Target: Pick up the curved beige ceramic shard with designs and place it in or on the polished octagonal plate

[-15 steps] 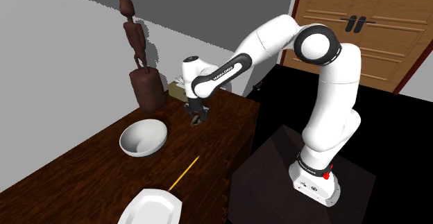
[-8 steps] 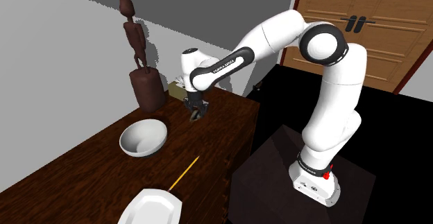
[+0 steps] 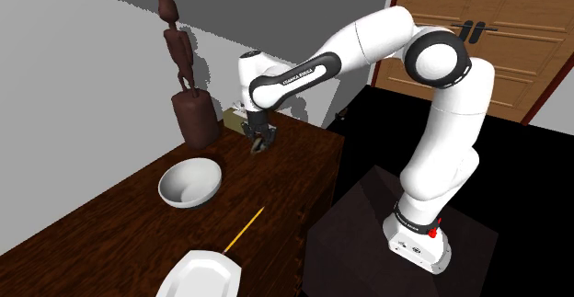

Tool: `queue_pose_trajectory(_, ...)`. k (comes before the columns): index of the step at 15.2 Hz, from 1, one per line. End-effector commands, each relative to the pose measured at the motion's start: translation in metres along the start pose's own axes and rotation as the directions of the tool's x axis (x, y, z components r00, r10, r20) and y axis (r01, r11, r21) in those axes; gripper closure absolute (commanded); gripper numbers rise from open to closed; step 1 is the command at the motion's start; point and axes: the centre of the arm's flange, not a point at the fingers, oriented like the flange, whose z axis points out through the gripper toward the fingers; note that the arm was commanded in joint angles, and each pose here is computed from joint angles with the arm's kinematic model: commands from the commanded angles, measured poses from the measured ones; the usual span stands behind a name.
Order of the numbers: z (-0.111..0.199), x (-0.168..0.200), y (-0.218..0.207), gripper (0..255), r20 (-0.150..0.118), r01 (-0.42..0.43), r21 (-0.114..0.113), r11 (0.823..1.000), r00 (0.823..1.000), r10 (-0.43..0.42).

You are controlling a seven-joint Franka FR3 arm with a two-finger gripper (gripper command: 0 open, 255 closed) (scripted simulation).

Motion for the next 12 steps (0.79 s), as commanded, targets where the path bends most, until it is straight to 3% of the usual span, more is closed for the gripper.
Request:
queue_pose_trajectory(1, -0.005, -0.013, 0.003, 255, 0.0, 0.0, 0.0, 1.0, 1.0, 0.0)
queue_pose_trajectory(12, -0.002, -0.157, 0.022, 255, 0.0, 0.0, 0.0, 1.0, 1.0, 0.0)
